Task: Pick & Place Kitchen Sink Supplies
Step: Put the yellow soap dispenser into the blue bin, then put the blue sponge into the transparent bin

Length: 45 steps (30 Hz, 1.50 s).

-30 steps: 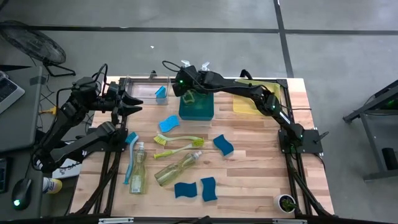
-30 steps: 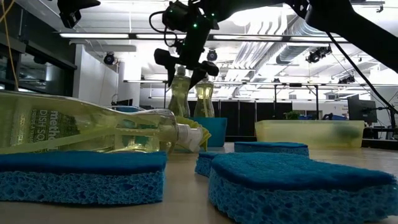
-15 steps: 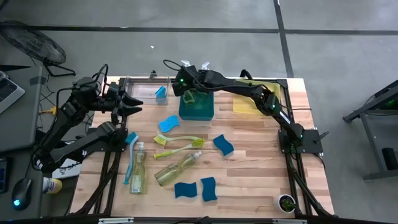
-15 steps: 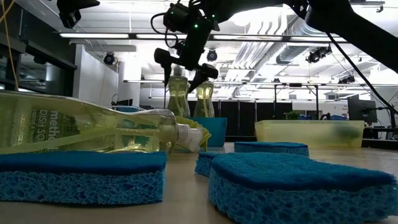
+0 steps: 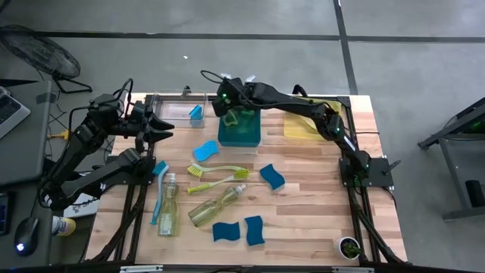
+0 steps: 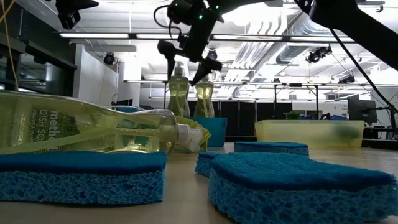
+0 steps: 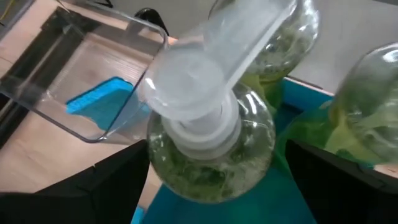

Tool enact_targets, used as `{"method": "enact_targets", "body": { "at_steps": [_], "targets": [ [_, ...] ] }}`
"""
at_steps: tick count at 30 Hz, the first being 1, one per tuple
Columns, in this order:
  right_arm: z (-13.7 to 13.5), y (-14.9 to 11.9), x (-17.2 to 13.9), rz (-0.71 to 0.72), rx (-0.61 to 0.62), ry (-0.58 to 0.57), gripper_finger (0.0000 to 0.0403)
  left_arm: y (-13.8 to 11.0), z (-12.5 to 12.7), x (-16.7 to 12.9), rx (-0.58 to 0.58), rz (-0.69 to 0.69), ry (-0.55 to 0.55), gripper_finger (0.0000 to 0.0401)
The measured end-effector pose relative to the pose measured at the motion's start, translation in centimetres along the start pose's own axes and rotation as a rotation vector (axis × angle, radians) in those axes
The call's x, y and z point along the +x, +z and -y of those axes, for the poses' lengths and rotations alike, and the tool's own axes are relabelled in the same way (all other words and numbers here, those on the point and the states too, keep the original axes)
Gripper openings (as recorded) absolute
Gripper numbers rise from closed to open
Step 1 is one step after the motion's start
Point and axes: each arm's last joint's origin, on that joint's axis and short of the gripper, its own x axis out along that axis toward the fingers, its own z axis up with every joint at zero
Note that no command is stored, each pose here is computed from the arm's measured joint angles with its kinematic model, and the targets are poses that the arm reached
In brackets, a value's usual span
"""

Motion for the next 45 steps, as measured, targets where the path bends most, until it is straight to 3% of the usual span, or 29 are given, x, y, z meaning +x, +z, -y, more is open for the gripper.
{"method": "enact_targets", "body": {
  "at_steps": [9, 24, 31, 37, 45],
  "targets": [
    [-0.2, 0.4, -3.1, 0.020, -0.037, 0.031, 0.0366, 0.0, 0.0, 0.0, 0.003, -0.001, -0.005, 0.0188],
    [-1.1, -1.1, -6.9, -0.052, -0.049, 0.068, 0.0365, -0.2, 0.0, 0.0, -0.003, -0.021, -0.027, 0.0188],
    [-1.5, -3.3, -10.1, -0.106, -0.138, 0.013, 0.0366, -0.6, 0.0, 0.0, 0.019, -0.058, -0.040, 0.0188],
    [-2.9, -6.6, -12.4, -0.113, -0.210, -0.052, 0.0366, -1.4, -0.4, 0.0, 0.083, -0.119, 0.029, 0.0188],
    [-4.4, -11.4, -15.6, -0.022, -0.200, -0.173, 0.0366, -1.7, -0.9, 0.3, 0.088, -0.169, 0.058, 0.0188]
  ]
}}
